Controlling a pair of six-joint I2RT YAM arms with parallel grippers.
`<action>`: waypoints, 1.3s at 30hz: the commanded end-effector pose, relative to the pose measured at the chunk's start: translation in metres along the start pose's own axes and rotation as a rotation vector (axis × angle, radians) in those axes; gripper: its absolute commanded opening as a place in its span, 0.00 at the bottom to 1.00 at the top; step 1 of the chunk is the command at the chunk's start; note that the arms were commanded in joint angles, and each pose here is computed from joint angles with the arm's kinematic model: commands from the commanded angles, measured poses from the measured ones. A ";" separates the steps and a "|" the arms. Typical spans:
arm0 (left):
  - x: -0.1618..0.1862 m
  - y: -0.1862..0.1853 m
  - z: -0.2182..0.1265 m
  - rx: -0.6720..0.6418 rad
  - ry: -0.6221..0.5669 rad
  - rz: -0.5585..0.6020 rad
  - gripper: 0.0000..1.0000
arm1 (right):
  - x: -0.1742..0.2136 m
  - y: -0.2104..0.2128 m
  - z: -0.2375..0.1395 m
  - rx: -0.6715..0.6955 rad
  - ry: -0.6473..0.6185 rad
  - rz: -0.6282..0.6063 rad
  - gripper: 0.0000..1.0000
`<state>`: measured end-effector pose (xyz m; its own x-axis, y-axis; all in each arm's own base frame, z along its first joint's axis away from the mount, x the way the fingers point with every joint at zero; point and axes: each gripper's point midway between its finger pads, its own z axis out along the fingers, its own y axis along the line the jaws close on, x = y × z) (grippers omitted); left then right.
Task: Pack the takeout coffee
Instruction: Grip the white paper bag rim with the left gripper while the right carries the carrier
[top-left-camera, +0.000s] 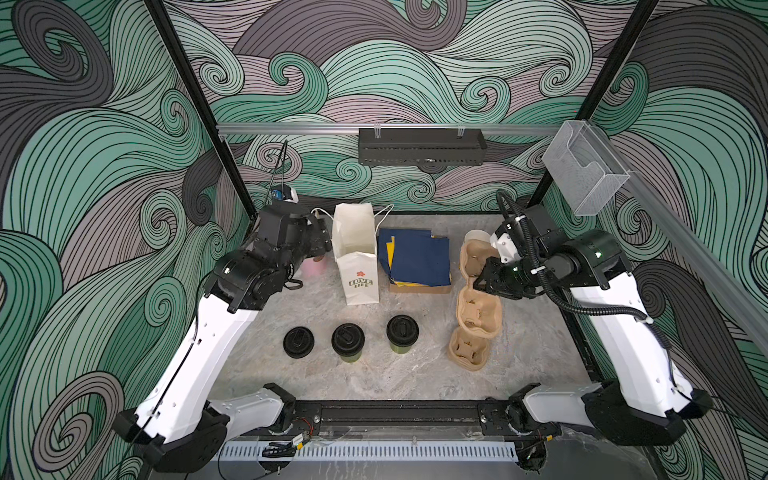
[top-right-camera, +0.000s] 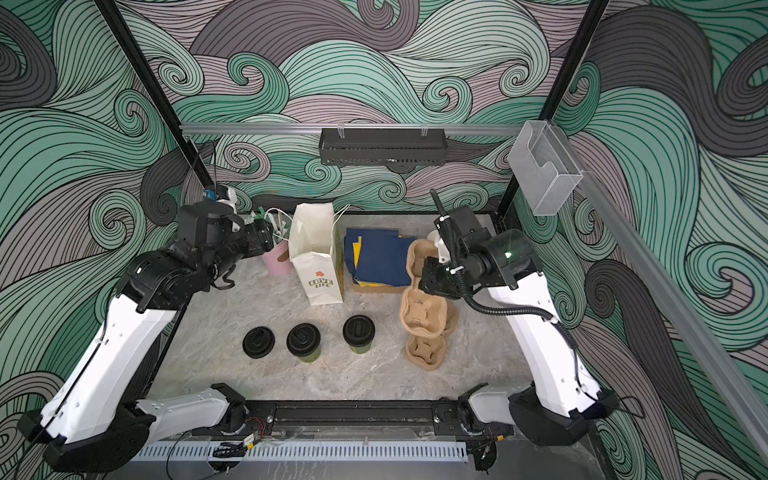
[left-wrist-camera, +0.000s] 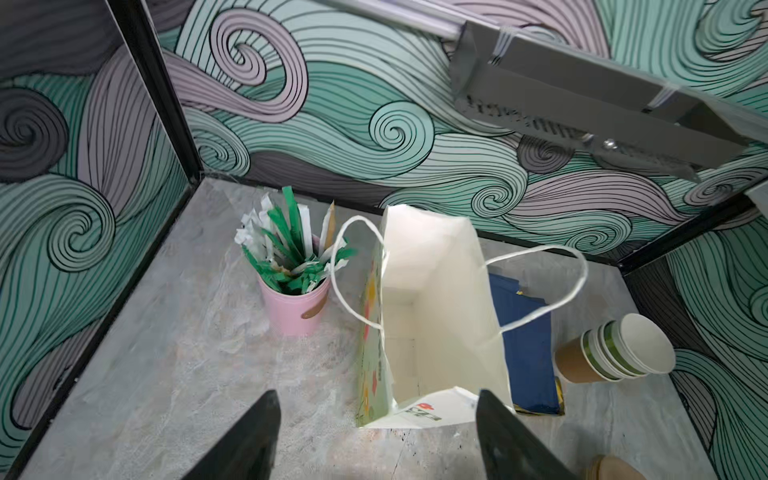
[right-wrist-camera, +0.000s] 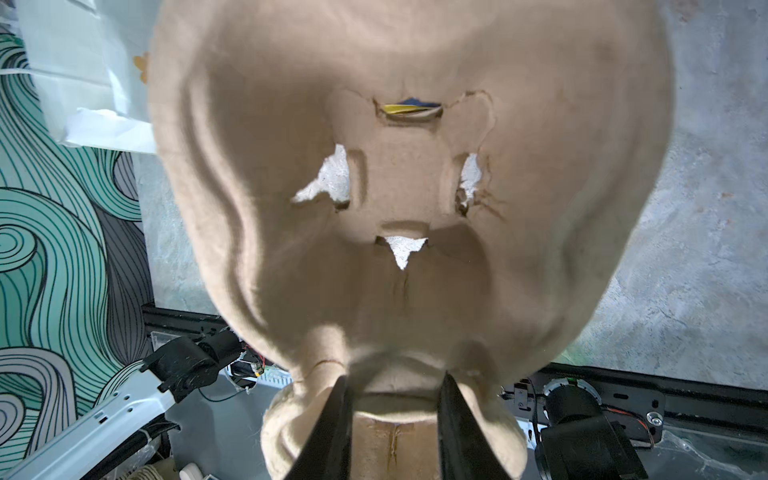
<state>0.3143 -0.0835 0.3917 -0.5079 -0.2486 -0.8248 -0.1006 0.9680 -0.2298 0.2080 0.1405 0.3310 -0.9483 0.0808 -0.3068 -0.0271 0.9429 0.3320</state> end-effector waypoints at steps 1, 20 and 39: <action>0.026 -0.014 0.024 0.139 0.193 -0.071 0.80 | -0.004 0.012 -0.002 0.003 0.006 -0.008 0.30; 0.032 -0.011 0.132 0.266 0.330 -0.201 0.72 | -0.029 0.072 -0.001 -0.095 -0.009 -0.102 0.30; 0.039 -0.014 0.135 0.295 0.326 -0.224 0.21 | -0.032 0.090 0.012 -0.105 -0.010 -0.132 0.29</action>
<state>0.4172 -0.1106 0.2708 -0.7806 -0.3734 -0.5013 -0.0577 0.8416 -0.5370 0.2367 0.2202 0.3584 -0.9344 -0.0465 -0.3532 -0.1872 0.9076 0.3758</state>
